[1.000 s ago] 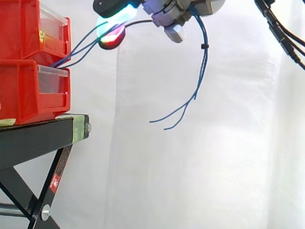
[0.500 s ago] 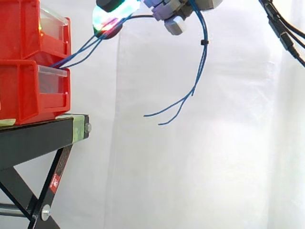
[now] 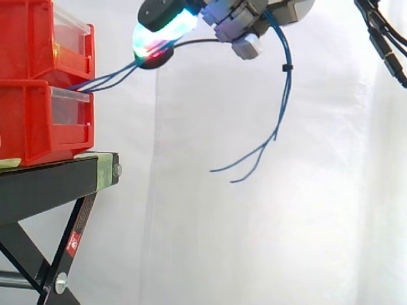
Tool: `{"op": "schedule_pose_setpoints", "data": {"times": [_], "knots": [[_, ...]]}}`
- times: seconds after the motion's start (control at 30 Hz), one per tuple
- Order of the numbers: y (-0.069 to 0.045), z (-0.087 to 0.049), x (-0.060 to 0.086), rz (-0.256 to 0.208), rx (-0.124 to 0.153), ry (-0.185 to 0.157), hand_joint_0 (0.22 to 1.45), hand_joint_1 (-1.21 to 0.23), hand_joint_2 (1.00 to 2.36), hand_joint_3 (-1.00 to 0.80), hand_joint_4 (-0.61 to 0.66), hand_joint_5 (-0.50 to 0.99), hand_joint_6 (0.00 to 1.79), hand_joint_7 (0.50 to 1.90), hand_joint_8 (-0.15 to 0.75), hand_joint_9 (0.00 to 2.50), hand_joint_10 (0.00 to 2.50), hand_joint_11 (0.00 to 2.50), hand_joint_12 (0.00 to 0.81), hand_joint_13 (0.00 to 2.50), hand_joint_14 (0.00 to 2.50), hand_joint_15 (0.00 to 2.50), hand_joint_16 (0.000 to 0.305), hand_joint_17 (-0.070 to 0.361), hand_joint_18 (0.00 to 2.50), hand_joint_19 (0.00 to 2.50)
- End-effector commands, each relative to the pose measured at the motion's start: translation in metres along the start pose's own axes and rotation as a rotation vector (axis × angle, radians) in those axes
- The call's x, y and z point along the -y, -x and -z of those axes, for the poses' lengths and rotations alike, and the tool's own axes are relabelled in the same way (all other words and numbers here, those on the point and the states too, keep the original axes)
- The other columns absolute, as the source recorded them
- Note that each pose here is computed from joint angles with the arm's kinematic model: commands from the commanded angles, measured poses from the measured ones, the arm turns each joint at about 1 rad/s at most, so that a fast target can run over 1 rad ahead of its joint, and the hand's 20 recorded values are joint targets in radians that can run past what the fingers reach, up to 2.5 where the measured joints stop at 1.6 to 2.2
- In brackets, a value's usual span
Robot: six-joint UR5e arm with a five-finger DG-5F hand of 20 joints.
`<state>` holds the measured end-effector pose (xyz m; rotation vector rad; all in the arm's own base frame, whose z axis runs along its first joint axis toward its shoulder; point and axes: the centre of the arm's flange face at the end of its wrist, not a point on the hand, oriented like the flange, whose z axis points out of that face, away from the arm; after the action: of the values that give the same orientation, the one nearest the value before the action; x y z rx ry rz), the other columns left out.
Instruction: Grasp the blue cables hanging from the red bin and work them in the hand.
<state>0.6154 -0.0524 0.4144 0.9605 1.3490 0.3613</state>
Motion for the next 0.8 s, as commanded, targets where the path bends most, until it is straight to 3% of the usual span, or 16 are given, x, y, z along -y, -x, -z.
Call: {"op": "schedule_pose_setpoints", "data": {"times": [0.0,0.03,0.27,0.77], "knots": [[-0.0009,0.0034,0.0042,0.056,-0.024,-0.025,1.11,-0.69,1.02,-0.02,0.26,0.26,0.01,1.34,0.519,1.74,2.5,2.5,0.771,2.09,2.5,2.01,0.244,0.183,2.5,0.76],[-0.0009,0.0045,0.0054,0.098,-0.03,-0.032,1.09,-0.69,1.02,-0.04,0.26,0.26,0.01,1.34,0.519,1.74,2.5,2.5,0.771,2.09,2.5,2.01,0.244,0.183,2.5,0.76],[0.0035,0.0019,0.0072,0.18,-0.021,-0.03,1.03,-0.69,1.02,-0.18,0.27,0.26,0.01,1.35,0.519,1.74,2.5,2.5,0.771,2.09,2.5,2.01,0.244,0.183,2.5,0.76],[0.0042,-0.0005,0.0051,0.211,-0.007,-0.014,0.97,-0.67,1.02,-0.28,0.28,0.26,0.01,1.36,0.519,1.74,2.5,2.5,0.771,2.09,2.5,2.01,0.244,0.183,2.5,0.76]]}}
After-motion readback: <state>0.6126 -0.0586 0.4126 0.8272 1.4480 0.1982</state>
